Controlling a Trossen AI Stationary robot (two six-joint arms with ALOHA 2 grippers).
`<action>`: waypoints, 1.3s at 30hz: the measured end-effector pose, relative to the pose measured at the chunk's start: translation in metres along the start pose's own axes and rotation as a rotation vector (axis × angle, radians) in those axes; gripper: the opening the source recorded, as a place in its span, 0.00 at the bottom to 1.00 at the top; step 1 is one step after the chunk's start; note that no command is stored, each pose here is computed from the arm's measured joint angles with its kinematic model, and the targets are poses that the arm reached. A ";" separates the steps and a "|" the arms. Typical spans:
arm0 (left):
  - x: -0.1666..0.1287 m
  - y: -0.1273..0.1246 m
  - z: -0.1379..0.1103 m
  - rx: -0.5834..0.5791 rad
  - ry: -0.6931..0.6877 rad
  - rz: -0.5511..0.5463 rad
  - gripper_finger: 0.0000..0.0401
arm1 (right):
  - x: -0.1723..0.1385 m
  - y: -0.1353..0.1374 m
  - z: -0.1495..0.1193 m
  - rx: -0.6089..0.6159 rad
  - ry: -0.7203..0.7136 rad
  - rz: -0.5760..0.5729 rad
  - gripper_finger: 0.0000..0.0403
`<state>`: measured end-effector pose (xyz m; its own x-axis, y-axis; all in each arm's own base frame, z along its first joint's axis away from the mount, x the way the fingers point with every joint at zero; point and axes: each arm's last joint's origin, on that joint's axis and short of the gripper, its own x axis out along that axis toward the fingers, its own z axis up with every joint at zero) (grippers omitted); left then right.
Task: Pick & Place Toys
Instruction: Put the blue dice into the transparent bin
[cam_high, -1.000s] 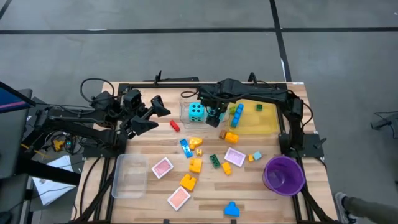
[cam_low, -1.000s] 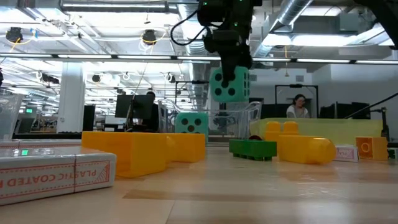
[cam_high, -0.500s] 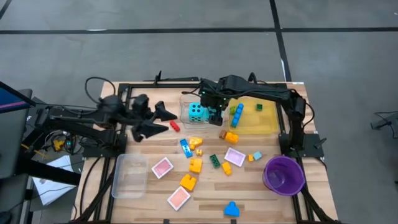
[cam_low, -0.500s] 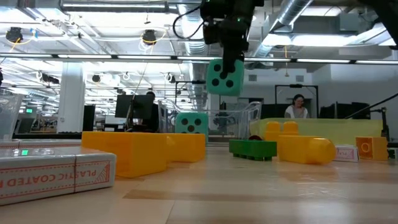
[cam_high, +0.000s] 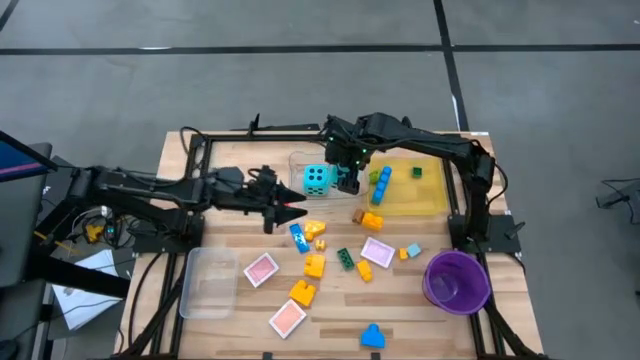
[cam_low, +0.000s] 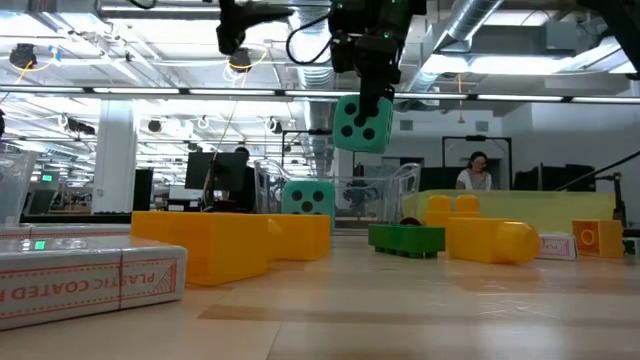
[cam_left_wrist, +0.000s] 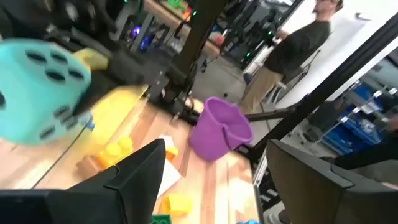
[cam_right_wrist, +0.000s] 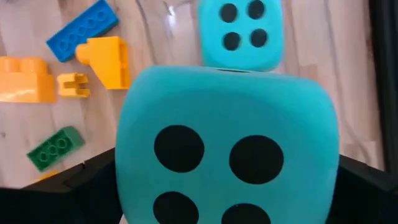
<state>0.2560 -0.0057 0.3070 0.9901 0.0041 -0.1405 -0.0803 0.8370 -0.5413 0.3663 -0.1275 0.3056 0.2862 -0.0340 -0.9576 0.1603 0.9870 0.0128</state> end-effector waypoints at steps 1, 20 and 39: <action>0.002 0.001 -0.002 0.000 0.008 0.005 0.68 | 0.000 -0.004 -0.001 0.002 0.000 0.003 0.99; 0.051 0.066 -0.006 0.038 -0.092 0.270 0.03 | -0.002 -0.021 0.000 -0.035 -0.079 0.123 0.99; 0.107 0.112 0.022 0.114 -0.063 0.231 0.00 | -0.001 -0.023 0.000 -0.046 -0.076 0.114 0.99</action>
<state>0.3550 0.1003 0.2494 0.9526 0.2331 -0.1954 -0.2948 0.8659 -0.4040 0.3625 -0.1497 0.3063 0.3713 0.0683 -0.9260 0.0800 0.9912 0.1052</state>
